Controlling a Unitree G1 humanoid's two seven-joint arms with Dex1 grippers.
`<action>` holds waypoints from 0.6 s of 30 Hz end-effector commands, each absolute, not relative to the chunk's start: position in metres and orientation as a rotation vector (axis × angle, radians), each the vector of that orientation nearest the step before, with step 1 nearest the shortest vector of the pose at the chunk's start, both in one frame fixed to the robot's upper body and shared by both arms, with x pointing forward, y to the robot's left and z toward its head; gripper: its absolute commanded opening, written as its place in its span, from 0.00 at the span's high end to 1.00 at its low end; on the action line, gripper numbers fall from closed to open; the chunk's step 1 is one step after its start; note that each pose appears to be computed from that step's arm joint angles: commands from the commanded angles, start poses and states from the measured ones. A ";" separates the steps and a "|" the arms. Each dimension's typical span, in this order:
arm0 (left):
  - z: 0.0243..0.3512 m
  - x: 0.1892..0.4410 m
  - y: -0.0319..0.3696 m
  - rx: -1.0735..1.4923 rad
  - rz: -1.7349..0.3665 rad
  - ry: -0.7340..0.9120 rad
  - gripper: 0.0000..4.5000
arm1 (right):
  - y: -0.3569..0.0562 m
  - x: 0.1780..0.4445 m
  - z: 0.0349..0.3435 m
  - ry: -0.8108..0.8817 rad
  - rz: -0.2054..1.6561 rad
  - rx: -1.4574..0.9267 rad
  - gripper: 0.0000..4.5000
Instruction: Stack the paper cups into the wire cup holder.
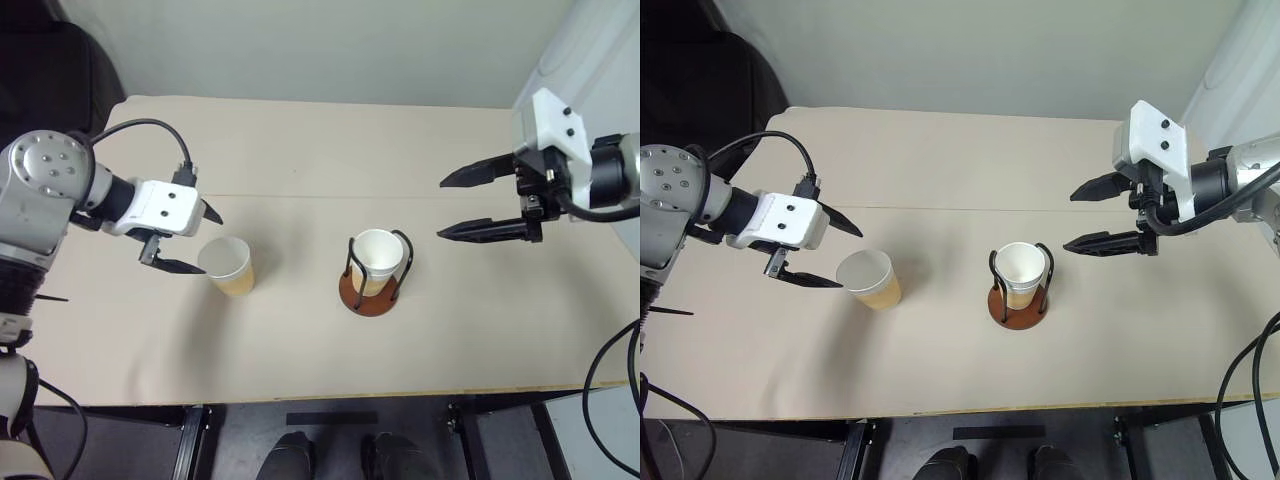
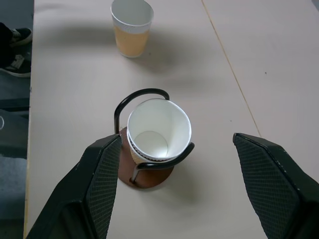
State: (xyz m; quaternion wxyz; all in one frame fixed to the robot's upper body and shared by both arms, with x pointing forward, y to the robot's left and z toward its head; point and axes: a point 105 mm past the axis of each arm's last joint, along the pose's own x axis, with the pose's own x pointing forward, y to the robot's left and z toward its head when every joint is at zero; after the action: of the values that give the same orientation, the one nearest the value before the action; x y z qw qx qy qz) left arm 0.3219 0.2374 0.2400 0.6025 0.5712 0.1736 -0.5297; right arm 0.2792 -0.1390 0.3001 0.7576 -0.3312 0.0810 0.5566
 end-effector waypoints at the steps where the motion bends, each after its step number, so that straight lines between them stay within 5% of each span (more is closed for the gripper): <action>1: 0.245 0.317 0.238 1.367 -1.238 0.407 0.00 | -0.141 0.274 0.314 0.135 1.204 -0.746 0.20; 18: 0.216 0.318 0.223 1.376 -1.325 0.426 0.00 | -0.147 0.273 0.306 0.181 1.207 -0.767 0.20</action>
State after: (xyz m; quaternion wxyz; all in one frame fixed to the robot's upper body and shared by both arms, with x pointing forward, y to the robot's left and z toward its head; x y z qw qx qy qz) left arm 0.3219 0.2243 0.2124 0.5747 0.5725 0.1831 -0.5554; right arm 0.2771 -0.1449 0.2989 0.7522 -0.3353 0.0974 0.5588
